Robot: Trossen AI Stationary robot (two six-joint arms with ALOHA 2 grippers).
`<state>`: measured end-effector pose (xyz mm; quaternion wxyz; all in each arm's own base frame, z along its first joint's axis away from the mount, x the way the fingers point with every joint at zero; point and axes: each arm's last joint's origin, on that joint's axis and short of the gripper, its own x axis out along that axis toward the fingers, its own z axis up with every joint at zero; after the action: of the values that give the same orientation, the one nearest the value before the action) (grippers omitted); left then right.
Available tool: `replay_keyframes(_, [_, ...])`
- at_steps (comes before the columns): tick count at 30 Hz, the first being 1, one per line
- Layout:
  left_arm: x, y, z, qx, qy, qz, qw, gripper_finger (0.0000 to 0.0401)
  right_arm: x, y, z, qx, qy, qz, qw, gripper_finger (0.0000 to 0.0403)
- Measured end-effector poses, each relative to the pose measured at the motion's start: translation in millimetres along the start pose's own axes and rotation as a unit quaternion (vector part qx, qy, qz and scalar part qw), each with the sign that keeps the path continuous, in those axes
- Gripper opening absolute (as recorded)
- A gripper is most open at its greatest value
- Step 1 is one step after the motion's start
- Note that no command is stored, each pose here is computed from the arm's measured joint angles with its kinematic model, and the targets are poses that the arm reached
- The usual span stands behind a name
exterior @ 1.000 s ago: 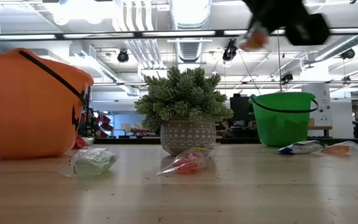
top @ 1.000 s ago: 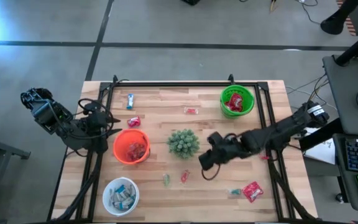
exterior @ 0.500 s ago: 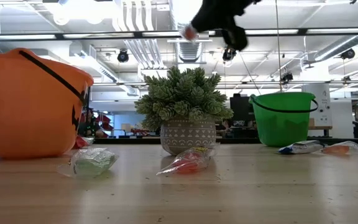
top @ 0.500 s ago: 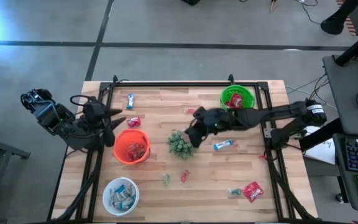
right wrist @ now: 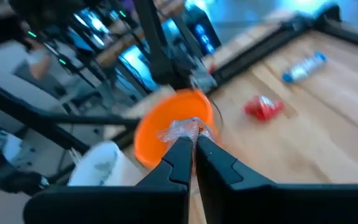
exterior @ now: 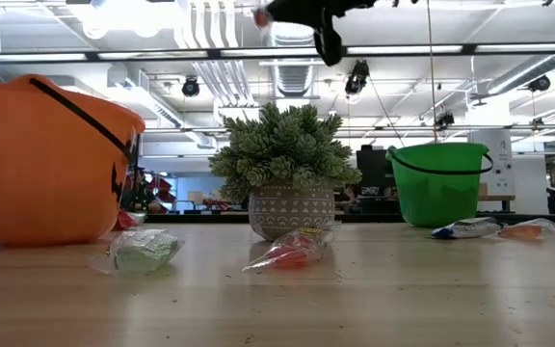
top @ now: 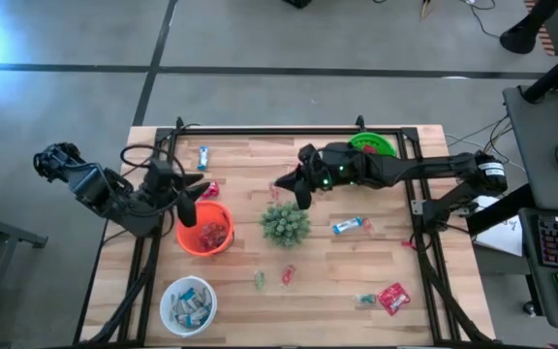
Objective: Sort candy
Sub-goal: Put the orange gummy into the orange bucket
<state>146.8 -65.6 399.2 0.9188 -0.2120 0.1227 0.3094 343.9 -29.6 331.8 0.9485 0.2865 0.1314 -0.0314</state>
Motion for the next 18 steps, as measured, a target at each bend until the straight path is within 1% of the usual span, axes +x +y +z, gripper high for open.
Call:
replay_keyframes(6, [17,-17,0,-0.042,0.001,-0.005,0.999,0.0125,-1,5,13,-0.029,-0.062,0.04,0.997,0.0008])
replay_keyframes(8, [25,-22,0,-0.053,0.006,-0.005,0.999,0.0121,-2,6,17,-0.032,-0.067,0.051,0.996,0.0008])
replay_keyframes(11, [39,-30,0,-0.071,0.011,-0.01,0.997,0.0118,-3,8,21,-0.046,-0.074,0.053,0.995,0.0008])
replay_keyframes(15, [57,-44,4,-0.067,0.011,-0.04,0.997,0.0118,-5,11,27,-0.066,-0.077,0.063,0.993,0.0008])
replay_keyframes(18, [67,-53,10,-0.064,-0.005,-0.067,0.996,0.0118,-7,14,32,-0.071,-0.072,0.075,0.992,0.0008])
